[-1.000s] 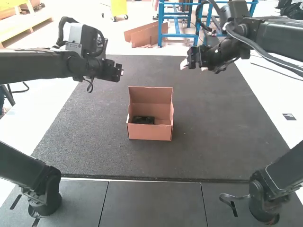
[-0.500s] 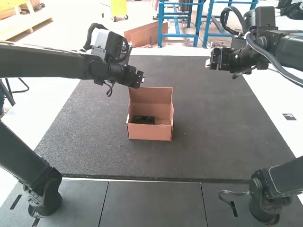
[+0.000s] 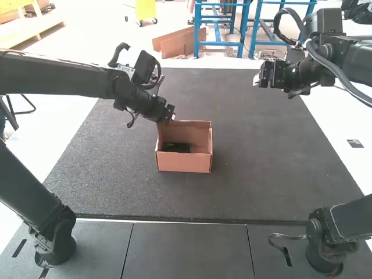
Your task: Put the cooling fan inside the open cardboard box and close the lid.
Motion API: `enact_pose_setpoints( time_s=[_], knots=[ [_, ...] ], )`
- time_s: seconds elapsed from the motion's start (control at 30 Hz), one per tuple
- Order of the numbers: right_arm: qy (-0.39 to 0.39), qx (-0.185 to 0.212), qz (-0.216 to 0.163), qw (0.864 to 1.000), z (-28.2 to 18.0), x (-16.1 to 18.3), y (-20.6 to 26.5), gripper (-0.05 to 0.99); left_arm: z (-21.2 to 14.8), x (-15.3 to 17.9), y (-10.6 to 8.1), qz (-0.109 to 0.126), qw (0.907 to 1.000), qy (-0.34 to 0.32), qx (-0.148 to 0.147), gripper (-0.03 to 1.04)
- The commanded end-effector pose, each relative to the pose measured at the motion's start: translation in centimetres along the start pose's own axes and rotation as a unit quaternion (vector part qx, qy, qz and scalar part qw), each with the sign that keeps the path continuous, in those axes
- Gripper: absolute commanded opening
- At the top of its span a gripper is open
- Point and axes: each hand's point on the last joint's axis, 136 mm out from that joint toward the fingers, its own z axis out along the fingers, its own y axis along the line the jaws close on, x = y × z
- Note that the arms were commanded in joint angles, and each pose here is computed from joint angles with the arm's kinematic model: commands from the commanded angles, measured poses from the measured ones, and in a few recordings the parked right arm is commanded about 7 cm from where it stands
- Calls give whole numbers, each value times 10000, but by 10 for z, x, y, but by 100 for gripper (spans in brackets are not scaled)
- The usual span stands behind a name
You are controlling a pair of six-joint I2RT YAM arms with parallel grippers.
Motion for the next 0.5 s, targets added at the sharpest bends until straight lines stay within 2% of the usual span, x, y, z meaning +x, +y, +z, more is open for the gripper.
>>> enact_pose_setpoints(
  time_s=[0.0, 0.3, 0.47],
  knots=[
    [-126, -99, 62, 9999, -8, -8, 1, 92, -10, -4, -6, -82, 9998, -120, 125, 97],
    [67, -166, 122, 9998, -9, 4, 3, 92, -1, 31, -33, 225, 9993, -78, 291, 97],
    [68, -173, 122, 9998, -12, 5, 4, 92, 5, 46, -35, 269, 9992, -62, 284, 97]
  ],
)
